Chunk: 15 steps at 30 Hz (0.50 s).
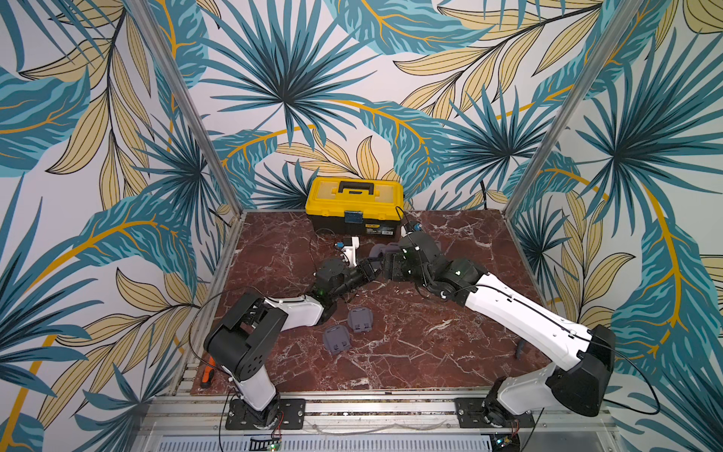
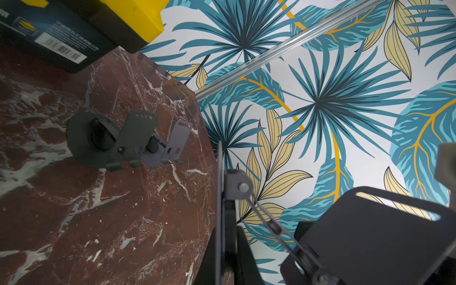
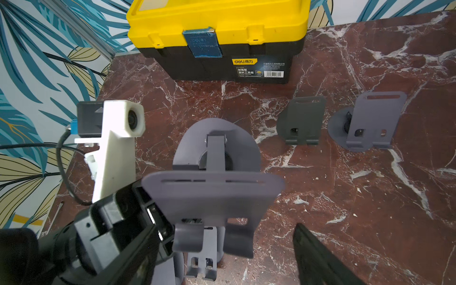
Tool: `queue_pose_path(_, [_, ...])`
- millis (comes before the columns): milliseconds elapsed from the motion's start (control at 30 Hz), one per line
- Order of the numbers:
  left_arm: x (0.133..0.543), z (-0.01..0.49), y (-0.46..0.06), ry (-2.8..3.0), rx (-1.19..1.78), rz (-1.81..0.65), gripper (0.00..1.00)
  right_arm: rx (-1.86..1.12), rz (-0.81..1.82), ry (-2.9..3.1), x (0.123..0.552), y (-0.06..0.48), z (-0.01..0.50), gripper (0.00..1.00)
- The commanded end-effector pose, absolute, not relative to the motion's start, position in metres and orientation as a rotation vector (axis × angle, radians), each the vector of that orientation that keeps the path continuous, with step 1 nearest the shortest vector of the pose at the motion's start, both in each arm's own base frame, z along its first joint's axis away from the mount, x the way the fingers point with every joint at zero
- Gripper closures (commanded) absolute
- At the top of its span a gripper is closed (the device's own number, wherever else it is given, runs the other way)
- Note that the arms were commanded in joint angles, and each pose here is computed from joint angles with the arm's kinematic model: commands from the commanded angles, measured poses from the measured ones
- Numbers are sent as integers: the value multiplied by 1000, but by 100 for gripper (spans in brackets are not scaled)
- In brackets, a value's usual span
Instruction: Open the phone stand
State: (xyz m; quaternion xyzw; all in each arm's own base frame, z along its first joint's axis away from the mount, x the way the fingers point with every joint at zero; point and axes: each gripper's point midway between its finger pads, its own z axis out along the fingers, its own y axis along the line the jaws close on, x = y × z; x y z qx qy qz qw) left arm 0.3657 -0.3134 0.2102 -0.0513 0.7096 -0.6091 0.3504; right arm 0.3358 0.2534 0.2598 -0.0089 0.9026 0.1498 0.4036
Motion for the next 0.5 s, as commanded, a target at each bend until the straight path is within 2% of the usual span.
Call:
queue_pose_path(0, [360,233,-313,1762,-74,-1605,100,-25,385,2260,342,256,266,17])
queue_pose_path(467, [359,232,-315,1763,-72,-1609,100,-64,417,2285,348,272,263,28])
